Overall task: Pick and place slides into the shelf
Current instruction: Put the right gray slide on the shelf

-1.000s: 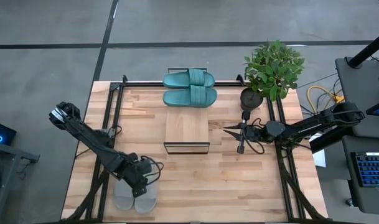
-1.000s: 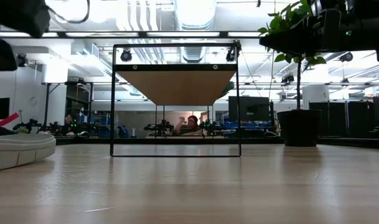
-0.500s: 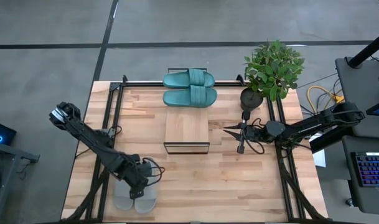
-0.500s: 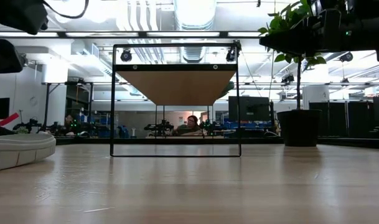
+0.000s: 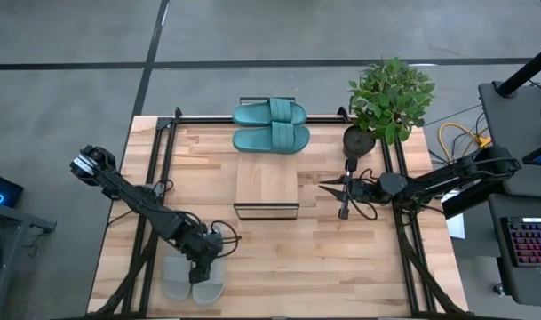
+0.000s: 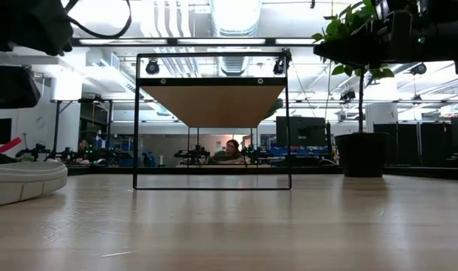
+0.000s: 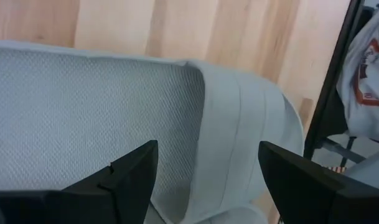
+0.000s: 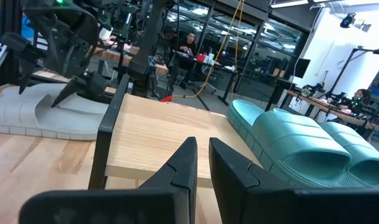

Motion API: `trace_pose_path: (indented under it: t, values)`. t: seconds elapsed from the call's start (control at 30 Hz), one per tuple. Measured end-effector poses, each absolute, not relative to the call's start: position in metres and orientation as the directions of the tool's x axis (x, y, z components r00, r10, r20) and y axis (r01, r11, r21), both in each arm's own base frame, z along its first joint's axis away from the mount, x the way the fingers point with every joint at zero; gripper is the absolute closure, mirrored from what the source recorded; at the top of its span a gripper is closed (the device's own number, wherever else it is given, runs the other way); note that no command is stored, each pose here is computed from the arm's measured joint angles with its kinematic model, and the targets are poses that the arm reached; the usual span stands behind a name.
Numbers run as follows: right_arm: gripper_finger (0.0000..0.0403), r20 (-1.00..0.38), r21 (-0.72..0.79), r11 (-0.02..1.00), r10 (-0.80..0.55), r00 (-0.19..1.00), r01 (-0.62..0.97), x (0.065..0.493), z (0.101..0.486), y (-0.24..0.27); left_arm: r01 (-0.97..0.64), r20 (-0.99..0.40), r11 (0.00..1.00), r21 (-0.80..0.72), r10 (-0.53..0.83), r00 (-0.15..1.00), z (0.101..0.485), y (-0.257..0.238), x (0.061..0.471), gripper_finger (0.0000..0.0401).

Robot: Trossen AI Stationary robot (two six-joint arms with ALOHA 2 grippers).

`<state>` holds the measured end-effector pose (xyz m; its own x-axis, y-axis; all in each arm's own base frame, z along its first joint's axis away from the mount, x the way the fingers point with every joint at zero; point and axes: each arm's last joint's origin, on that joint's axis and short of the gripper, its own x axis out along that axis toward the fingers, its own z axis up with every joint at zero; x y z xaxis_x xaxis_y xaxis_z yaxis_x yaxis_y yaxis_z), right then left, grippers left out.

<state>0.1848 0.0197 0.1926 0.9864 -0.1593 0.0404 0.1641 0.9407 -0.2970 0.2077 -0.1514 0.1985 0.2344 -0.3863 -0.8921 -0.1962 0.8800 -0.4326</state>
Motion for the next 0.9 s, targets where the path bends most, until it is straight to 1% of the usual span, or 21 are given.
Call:
trace_pose_path:
  t: [0.1, 0.27, 0.43, 0.57, 0.63, 0.73, 0.9]
  values:
    - [0.0369, 0.039, -0.298, 0.941, -0.159, 0.986, 0.164, 0.185, 0.192, 0.020, -0.194, -0.882, 0.867, -0.458, -0.417, 0.219, 0.197, -0.151, 0.208, 0.0139]
    - [0.0369, 0.028, -0.301, 0.940, -0.159, 0.987, 0.160, 0.185, 0.191, 0.020, -0.189, -0.823, 0.803, -0.564, -0.528, 0.210, 0.188, -0.151, 0.209, 0.0139]
    - [0.0369, 0.023, -0.303, 0.940, -0.159, 0.987, 0.159, 0.185, 0.191, 0.020, -0.214, -0.823, 0.796, -0.566, -0.529, 0.207, 0.181, -0.144, 0.210, 0.0139]
    - [0.0369, 0.022, -0.303, 0.940, -0.159, 0.987, 0.158, 0.185, 0.191, 0.020, -0.175, -0.808, 0.792, -0.585, -0.551, 0.209, 0.181, -0.145, 0.211, 0.0145]
    - [0.0369, 0.023, -0.303, 0.940, -0.159, 0.987, 0.159, 0.185, 0.191, 0.020, -0.171, -0.798, 0.782, -0.599, -0.565, 0.211, 0.179, -0.144, 0.211, 0.0160]
    - [0.0369, 0.022, -0.303, 0.940, -0.159, 0.987, 0.158, 0.185, 0.191, 0.020, -0.164, -0.785, 0.770, -0.617, -0.584, 0.208, 0.176, -0.144, 0.210, 0.0196]
    - [0.0369, 0.022, -0.303, 0.940, -0.159, 0.987, 0.158, 0.185, 0.191, 0.020, -0.136, -0.787, 0.778, -0.614, -0.589, 0.184, 0.172, -0.143, 0.207, 0.0286]
